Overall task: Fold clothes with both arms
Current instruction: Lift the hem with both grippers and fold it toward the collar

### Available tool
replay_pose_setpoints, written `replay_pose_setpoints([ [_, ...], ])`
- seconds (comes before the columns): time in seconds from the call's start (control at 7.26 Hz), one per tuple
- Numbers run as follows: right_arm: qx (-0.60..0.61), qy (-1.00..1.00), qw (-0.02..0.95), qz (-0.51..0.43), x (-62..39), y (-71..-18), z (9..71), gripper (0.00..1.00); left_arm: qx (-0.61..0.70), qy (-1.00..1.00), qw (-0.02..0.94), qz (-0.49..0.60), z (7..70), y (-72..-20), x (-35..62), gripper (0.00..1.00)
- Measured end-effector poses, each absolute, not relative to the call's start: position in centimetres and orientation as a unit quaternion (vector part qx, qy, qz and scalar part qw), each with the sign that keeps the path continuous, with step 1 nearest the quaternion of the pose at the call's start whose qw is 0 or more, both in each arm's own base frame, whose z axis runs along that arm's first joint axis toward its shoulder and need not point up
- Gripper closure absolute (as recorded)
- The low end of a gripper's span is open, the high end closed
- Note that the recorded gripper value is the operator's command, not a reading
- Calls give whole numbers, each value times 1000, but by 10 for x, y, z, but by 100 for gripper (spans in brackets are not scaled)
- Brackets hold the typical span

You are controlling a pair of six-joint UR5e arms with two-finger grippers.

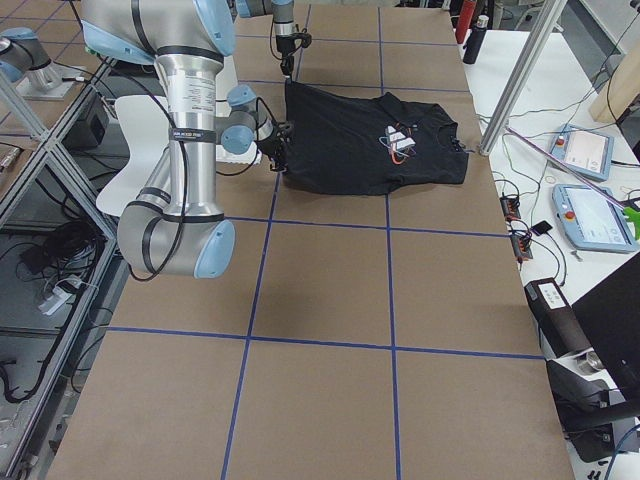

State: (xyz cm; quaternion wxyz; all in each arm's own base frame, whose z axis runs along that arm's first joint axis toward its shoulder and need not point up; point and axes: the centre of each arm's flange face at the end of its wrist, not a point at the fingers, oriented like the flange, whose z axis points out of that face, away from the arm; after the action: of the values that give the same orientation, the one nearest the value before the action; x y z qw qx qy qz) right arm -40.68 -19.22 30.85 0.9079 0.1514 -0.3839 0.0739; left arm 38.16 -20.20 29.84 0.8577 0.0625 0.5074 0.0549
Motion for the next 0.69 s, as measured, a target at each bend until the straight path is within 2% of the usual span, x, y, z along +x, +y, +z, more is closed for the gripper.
replay_pose_setpoints([
  [0.41,64,-414,908,7,-323,-143,228,100,47,530,840,104,231,-194,307,100],
  [0.69,31,-429,902,-30,-306,-118,211,100,31,549,824,136,199,-172,272,100],
])
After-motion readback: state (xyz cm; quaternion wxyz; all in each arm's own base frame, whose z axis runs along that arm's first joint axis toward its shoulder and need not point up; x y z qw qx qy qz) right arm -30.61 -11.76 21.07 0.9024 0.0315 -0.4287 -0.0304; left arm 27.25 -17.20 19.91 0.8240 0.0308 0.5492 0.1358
